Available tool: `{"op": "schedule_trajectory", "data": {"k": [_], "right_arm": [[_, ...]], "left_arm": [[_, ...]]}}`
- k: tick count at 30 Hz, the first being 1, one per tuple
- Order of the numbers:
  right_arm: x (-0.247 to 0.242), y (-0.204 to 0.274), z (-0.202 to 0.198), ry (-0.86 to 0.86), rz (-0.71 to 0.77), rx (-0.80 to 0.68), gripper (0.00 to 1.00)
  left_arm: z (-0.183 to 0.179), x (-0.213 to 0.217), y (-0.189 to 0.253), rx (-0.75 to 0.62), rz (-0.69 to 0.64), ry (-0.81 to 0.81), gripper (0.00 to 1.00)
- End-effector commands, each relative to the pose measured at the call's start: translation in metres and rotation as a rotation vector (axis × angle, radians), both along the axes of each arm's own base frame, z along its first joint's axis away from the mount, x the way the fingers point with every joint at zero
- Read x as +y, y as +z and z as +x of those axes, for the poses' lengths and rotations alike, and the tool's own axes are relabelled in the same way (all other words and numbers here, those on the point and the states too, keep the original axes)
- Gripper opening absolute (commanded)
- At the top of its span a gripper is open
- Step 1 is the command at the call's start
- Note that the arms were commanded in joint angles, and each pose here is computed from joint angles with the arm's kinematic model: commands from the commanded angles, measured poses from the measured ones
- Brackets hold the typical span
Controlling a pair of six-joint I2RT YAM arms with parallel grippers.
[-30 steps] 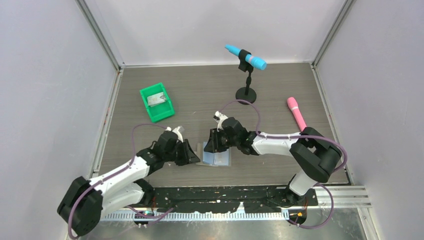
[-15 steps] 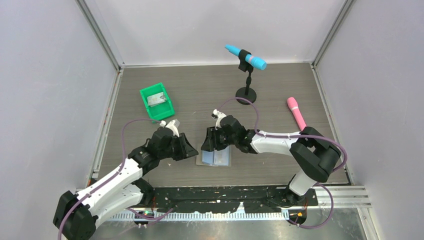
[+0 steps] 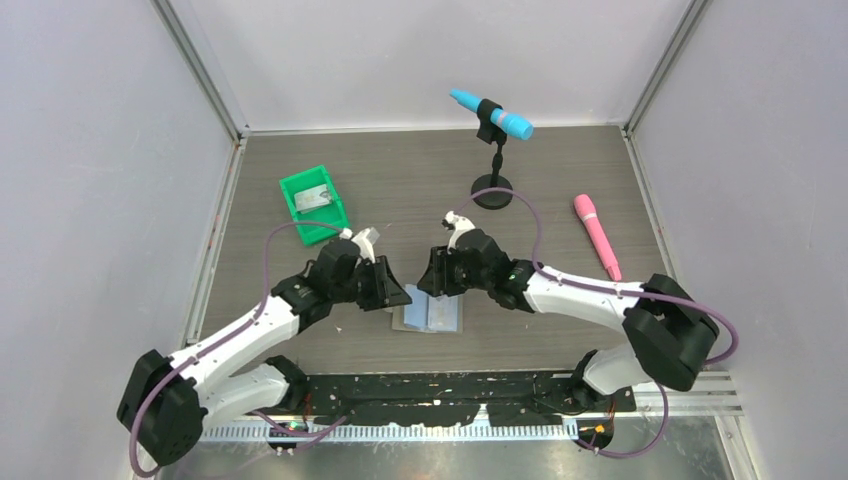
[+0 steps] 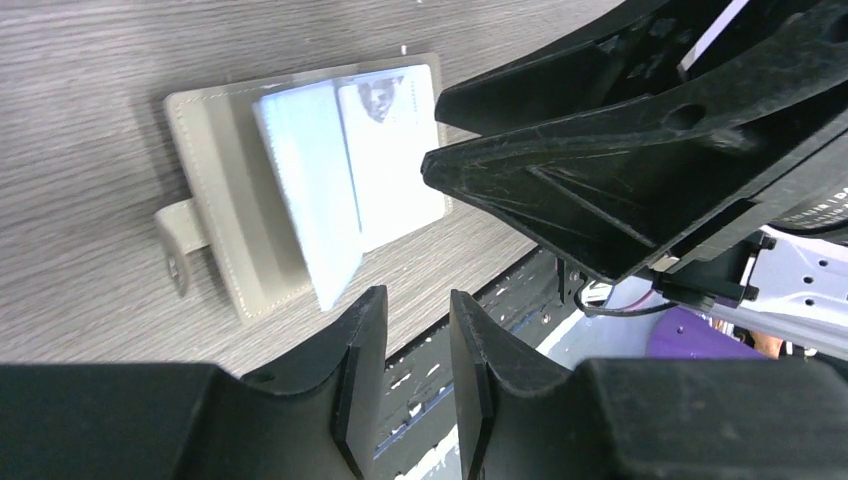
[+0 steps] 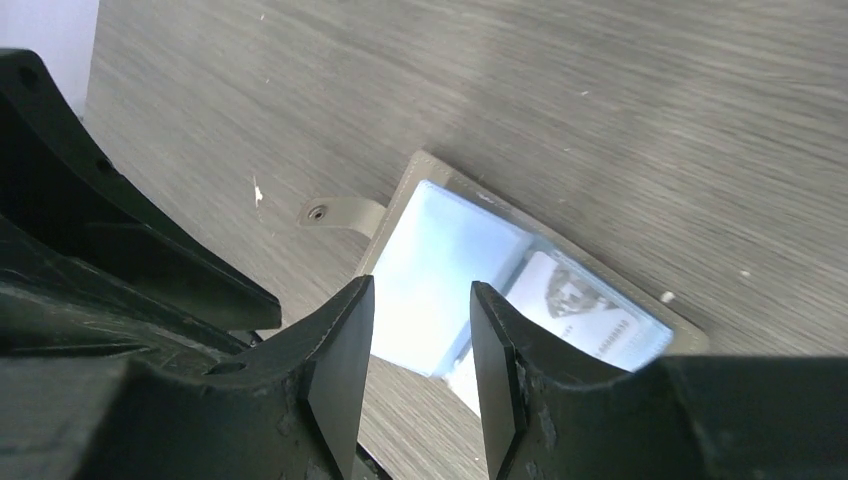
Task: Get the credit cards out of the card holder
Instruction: Remove the credit card from the card holder.
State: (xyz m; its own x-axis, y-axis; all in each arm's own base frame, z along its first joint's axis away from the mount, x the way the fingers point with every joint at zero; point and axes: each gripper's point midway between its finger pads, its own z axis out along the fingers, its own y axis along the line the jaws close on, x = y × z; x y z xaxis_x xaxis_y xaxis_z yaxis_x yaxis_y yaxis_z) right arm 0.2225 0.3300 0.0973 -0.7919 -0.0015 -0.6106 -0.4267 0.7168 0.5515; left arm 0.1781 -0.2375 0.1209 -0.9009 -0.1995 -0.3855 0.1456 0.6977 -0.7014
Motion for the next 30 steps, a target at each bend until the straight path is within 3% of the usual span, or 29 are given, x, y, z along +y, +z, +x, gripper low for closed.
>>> {"op": "schedule_trajectory", "data": {"k": [1, 12, 20, 30], "right_arm": [[-0.027, 0.005, 0.006, -0.112, -0.045, -0.029, 0.47], [-0.051, -0.02, -0.012, -0.196, -0.059, 0.065, 0.46], [-0.044, -0.03, -0.018, -0.154, -0.038, 0.088, 0.46], [-0.045, -0.047, -0.017, -0.159, -0.087, 0.113, 0.45]], "left_arm": [[0.008, -0.025, 0.026, -0.071, -0.071, -0.091, 0.31], [0.021, -0.048, -0.025, 0.042, -0.033, -0.14, 0.26], [0.015, -0.033, -0.072, 0.109, 0.062, -0.108, 0.25], [0.005, -0.02, -0.096, 0.135, 0.098, -0.079, 0.24]]}}
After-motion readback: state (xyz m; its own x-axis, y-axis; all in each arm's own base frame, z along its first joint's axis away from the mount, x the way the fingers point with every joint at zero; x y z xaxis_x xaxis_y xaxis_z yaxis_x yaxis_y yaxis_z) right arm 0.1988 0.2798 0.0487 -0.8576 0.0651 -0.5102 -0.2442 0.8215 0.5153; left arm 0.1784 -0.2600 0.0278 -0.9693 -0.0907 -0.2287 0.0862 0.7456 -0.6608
